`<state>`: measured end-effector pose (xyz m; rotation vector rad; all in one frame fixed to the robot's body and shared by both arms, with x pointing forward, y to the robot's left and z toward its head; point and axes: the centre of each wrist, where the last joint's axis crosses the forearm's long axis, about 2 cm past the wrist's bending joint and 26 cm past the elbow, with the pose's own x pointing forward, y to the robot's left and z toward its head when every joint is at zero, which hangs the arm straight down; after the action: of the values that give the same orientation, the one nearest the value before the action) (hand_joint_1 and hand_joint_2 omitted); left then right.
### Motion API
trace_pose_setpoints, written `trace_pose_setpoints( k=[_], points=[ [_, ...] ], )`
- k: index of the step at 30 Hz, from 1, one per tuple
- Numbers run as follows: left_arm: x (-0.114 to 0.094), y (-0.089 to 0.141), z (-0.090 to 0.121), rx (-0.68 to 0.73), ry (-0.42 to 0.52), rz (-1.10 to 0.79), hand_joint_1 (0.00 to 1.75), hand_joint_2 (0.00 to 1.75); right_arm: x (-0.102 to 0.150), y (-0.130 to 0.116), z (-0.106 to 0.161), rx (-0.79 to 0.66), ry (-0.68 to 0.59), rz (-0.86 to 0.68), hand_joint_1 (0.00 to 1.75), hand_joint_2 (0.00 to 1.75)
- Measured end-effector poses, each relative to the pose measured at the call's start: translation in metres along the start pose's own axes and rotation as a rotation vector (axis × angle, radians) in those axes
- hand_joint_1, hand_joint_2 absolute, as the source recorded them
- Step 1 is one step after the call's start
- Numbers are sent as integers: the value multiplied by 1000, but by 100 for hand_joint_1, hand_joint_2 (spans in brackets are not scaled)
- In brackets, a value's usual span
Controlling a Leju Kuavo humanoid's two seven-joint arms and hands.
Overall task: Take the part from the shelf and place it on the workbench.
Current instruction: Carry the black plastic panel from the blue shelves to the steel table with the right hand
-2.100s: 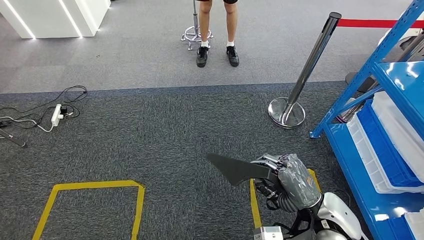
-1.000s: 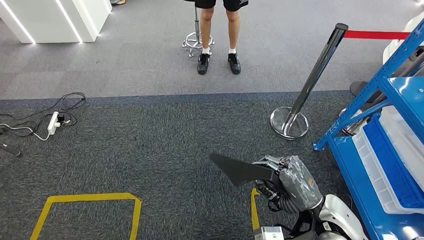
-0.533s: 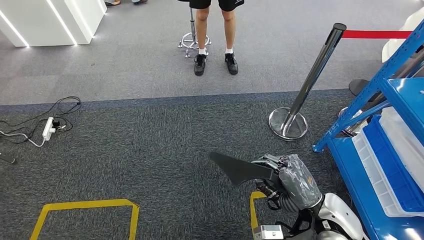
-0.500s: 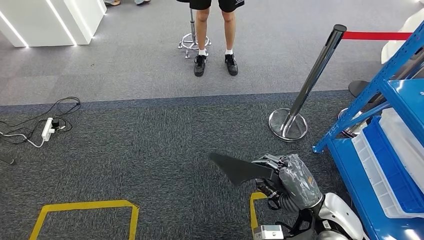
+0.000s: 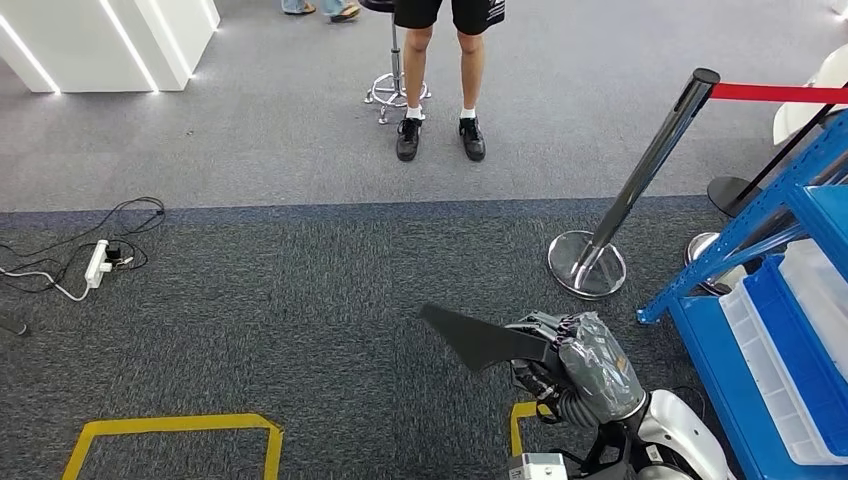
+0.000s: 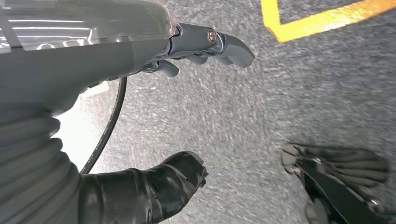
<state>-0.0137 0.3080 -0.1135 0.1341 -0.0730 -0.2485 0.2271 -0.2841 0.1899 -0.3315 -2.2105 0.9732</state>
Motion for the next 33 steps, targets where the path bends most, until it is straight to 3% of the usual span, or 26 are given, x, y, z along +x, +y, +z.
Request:
trace_pose_setpoints(
  k=[33],
  points=[
    [1,-1,0,6,-25,8,0,175,2,-3,4,2,2,23,175,175]
  ],
)
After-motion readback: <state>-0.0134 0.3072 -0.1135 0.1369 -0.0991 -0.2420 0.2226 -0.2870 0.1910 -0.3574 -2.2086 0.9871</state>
